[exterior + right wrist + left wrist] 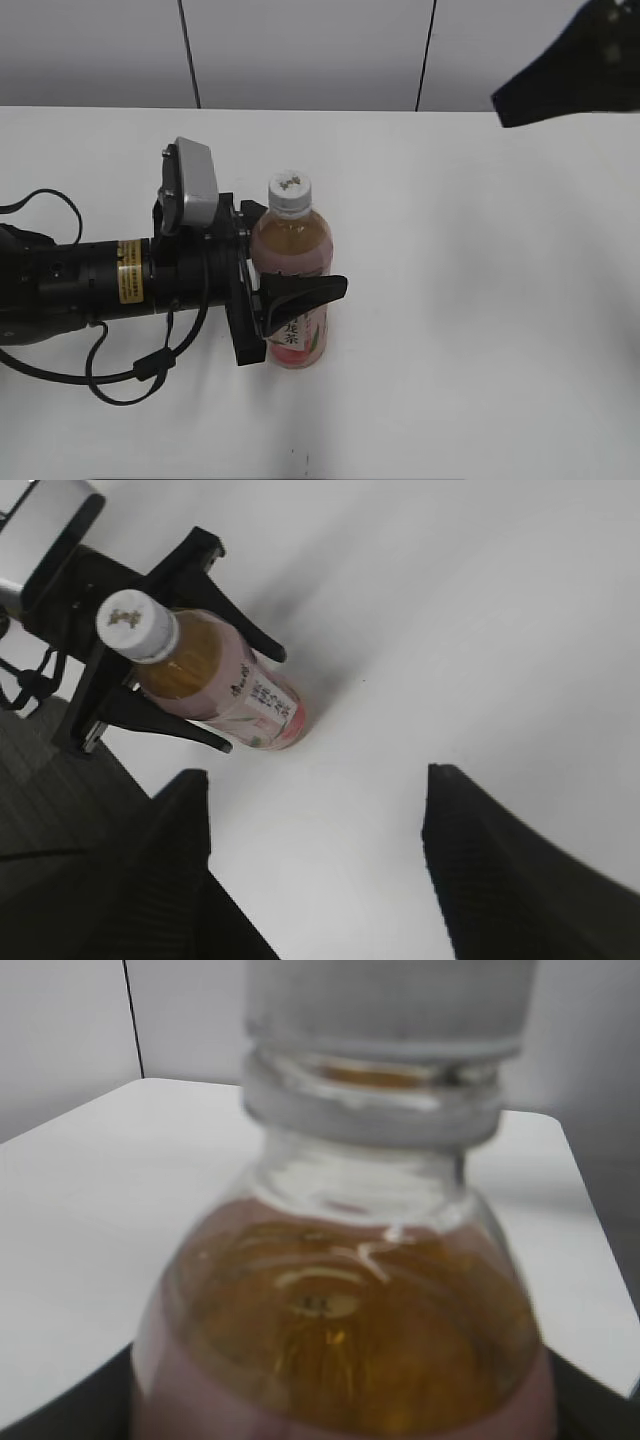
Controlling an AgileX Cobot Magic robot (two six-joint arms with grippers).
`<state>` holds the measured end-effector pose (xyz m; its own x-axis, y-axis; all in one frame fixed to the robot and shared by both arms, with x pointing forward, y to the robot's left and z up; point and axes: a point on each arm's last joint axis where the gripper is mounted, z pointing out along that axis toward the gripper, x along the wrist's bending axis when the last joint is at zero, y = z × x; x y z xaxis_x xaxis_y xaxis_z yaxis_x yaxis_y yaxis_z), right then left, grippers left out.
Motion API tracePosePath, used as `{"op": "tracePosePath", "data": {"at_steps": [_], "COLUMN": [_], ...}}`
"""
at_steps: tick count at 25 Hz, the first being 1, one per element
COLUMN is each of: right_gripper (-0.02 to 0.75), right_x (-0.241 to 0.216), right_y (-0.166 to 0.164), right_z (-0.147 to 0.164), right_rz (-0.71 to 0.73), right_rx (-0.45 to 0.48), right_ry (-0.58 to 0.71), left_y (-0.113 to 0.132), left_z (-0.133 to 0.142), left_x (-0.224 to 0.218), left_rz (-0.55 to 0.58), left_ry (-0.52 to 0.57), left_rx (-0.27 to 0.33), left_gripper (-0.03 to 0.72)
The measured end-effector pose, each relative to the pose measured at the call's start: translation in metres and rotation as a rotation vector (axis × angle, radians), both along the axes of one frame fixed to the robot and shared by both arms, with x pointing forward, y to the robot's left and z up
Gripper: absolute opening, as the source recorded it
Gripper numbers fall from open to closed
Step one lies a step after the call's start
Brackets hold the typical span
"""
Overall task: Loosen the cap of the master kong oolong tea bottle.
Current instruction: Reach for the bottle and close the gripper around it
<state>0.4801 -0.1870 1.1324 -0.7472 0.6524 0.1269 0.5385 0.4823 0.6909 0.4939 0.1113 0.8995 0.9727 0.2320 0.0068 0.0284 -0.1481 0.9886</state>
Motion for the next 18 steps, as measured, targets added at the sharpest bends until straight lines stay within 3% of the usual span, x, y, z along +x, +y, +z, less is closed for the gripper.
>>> {"op": "tracePosePath", "data": {"at_steps": [7,12,18], "right_gripper": [0.458,0.456,0.456], "right_x": [0.026,0.044,0.042], "right_y": [0.063,0.107,0.140], "right_z": [0.009,0.007,0.008], "right_rz": [0.247,0.260,0.236], "right_rx": [-0.088,-0.236,-0.247], "right_ry": [0.101,0.060,0.064], "left_y": [0.000,0.000,0.000], "left_z": [0.000,0.000,0.000], "left_x": [0.000,0.000,0.000], "left_rz": [0.000,-0.001,0.000], "left_ry": [0.000,0.000,0.001], "left_rx": [0.000,0.000,0.000], "left_gripper": [0.441,0.441,0.441]}}
